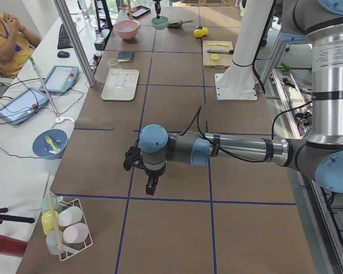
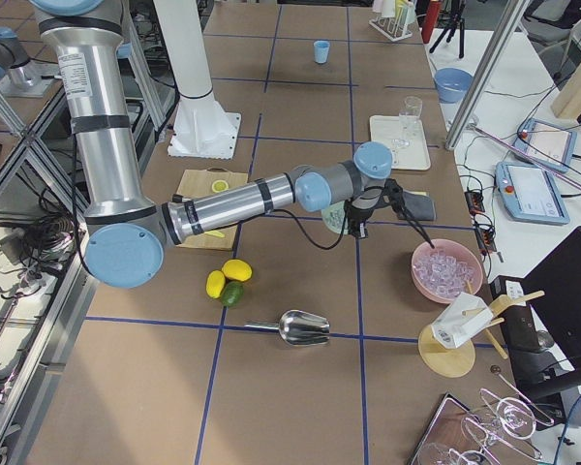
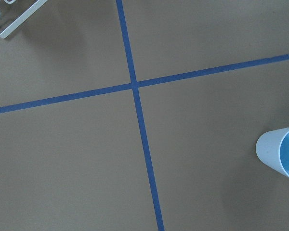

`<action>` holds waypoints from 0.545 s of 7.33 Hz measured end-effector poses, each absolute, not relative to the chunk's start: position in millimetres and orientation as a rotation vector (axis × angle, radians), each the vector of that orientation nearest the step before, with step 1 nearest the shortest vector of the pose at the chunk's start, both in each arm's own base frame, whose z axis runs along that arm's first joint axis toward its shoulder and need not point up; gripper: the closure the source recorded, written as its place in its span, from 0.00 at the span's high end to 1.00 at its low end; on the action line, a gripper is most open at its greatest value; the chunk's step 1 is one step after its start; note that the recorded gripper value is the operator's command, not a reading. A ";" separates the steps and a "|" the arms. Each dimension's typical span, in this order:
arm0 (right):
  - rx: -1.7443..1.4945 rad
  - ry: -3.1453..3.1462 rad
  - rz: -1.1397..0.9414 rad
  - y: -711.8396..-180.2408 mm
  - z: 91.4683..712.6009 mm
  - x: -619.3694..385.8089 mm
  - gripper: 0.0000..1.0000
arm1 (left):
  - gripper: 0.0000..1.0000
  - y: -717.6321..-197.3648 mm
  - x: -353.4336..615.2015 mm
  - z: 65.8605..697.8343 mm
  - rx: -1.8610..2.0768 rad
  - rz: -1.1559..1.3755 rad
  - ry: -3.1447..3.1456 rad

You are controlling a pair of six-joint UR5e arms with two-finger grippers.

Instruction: Pour ice into bowl

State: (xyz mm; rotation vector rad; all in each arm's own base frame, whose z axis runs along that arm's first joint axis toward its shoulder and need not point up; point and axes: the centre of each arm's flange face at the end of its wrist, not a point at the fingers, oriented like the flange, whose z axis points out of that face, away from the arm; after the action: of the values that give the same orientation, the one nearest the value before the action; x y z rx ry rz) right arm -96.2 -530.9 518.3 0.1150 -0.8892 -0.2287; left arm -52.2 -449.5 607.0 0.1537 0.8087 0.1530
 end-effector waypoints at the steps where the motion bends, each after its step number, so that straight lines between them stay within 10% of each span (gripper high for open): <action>1: 0.105 -0.887 -0.220 -513.3 540.4 -94.6 0.00 | 1.00 -449.6 -51.9 606.1 0.156 0.155 0.809; 4: 0.107 -0.879 -0.180 -473.4 567.1 -137.7 0.00 | 1.00 -450.9 -51.4 604.2 0.162 0.159 0.809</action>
State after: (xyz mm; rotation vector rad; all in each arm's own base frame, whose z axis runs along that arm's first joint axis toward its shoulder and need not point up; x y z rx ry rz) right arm -137.7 -473.4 567.1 0.1071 -0.8792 -0.1800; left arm -51.4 -450.9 604.2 0.1622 0.8095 0.1587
